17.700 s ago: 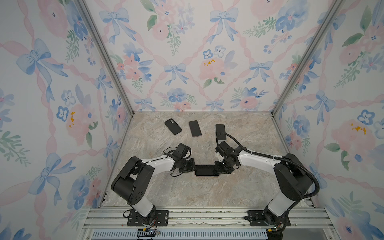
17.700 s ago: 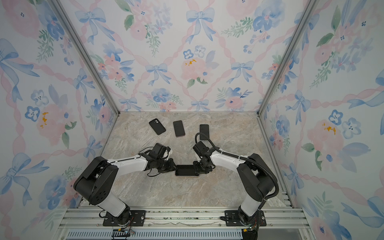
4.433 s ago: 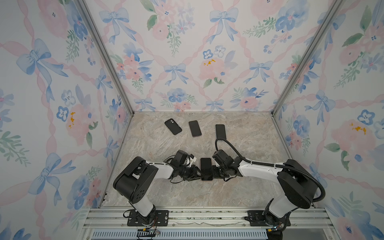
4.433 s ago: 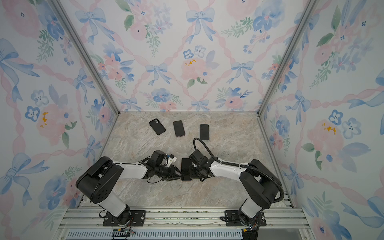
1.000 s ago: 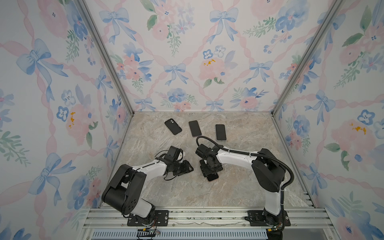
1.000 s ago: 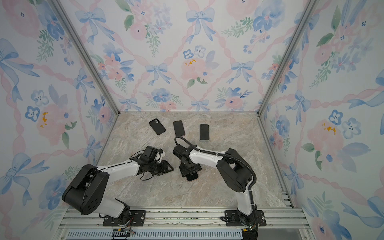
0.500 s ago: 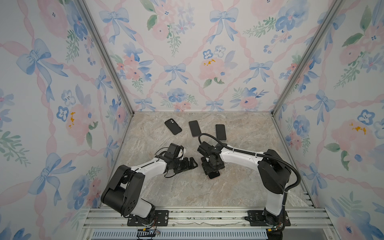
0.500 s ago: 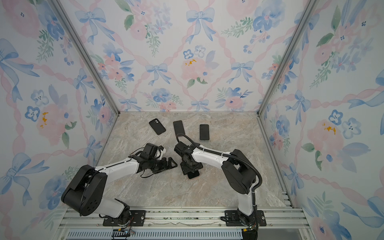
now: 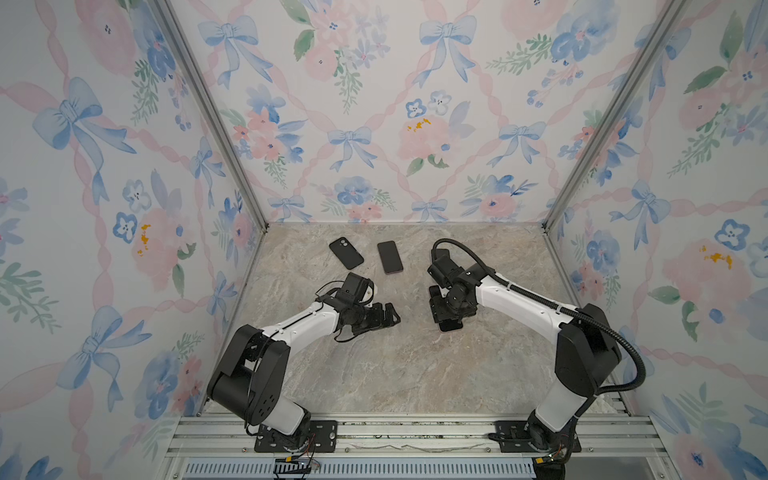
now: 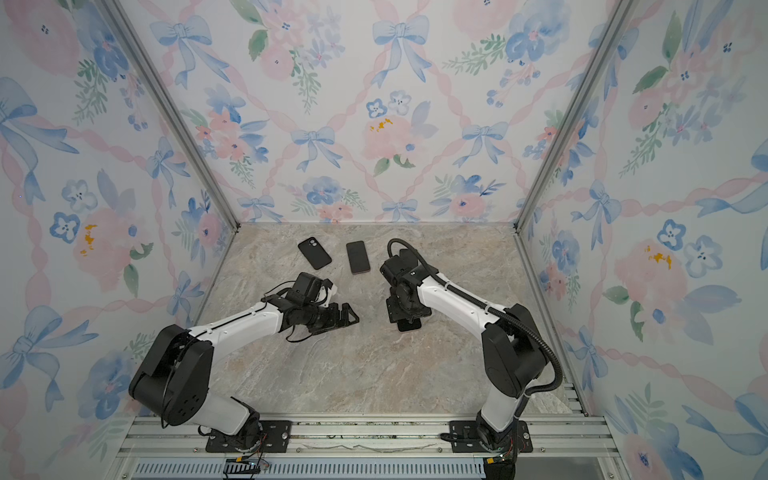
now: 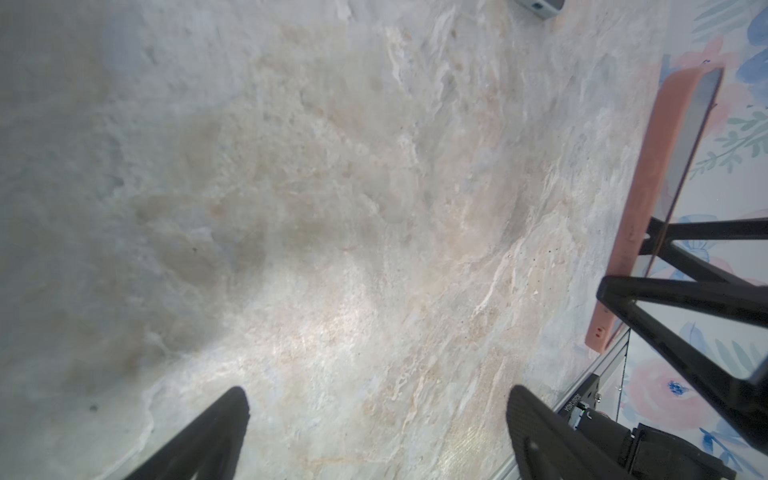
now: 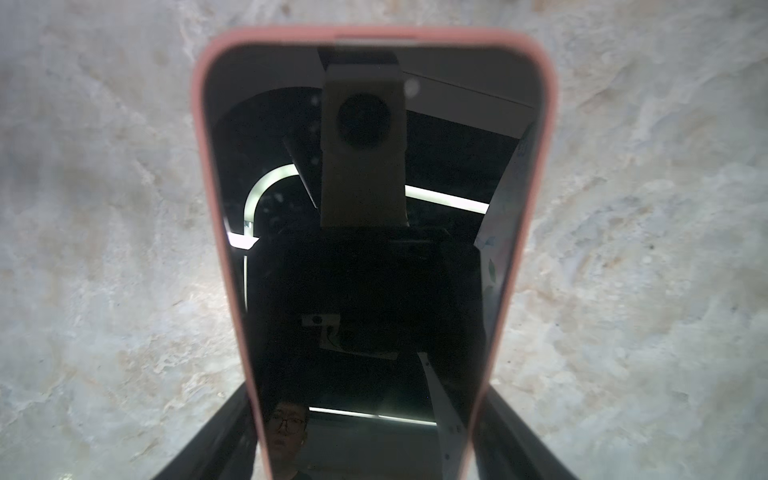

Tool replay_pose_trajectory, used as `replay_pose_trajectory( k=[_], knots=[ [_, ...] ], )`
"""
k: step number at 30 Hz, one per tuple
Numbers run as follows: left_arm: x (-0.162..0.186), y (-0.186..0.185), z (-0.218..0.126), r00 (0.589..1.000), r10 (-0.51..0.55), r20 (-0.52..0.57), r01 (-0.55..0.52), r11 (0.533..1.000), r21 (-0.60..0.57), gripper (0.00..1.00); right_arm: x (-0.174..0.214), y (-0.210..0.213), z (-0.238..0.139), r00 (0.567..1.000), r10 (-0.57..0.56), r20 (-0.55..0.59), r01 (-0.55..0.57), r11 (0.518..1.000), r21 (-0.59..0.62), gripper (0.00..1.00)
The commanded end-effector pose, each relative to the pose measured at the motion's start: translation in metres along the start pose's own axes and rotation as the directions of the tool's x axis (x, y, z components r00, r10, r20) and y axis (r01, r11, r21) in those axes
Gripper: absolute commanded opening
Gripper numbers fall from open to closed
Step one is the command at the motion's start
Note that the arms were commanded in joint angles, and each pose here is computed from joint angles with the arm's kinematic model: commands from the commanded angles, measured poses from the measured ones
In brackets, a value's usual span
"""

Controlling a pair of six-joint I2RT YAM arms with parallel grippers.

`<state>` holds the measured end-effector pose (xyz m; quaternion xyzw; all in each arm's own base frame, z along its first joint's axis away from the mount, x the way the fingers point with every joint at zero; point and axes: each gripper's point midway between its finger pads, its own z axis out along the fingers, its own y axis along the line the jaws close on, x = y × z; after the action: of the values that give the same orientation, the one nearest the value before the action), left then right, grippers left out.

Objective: Put the phone into the phone case

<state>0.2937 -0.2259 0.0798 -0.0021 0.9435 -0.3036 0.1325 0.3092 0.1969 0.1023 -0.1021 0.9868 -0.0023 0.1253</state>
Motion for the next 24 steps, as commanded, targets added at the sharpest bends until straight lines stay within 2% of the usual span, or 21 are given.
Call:
replay_pose_trajectory(
  k=[1,11,17,24],
  knots=[
    [-0.010,-0.006,0.005,0.999,0.032,-0.020,-0.032,0.999,-0.013,0.98,-0.025,-0.025,-0.015,0.999,0.001,0.040,-0.002,1.000,0.027,0.65],
    [-0.076,-0.033,0.023,0.997,0.079,-0.021,-0.079,0.997,-0.020,0.98,-0.086,-0.087,0.000,0.995,0.087,0.056,-0.090,0.995,0.049,0.65],
    [-0.113,-0.037,0.032,0.997,0.075,-0.013,-0.075,0.997,-0.022,0.98,-0.115,-0.119,0.022,0.991,0.131,0.040,-0.133,0.989,0.056,0.65],
    [-0.134,-0.034,0.039,0.999,0.050,0.001,-0.050,0.999,-0.016,0.98,-0.143,-0.141,0.047,0.986,0.165,0.022,-0.166,0.985,0.052,0.65]
  ],
)
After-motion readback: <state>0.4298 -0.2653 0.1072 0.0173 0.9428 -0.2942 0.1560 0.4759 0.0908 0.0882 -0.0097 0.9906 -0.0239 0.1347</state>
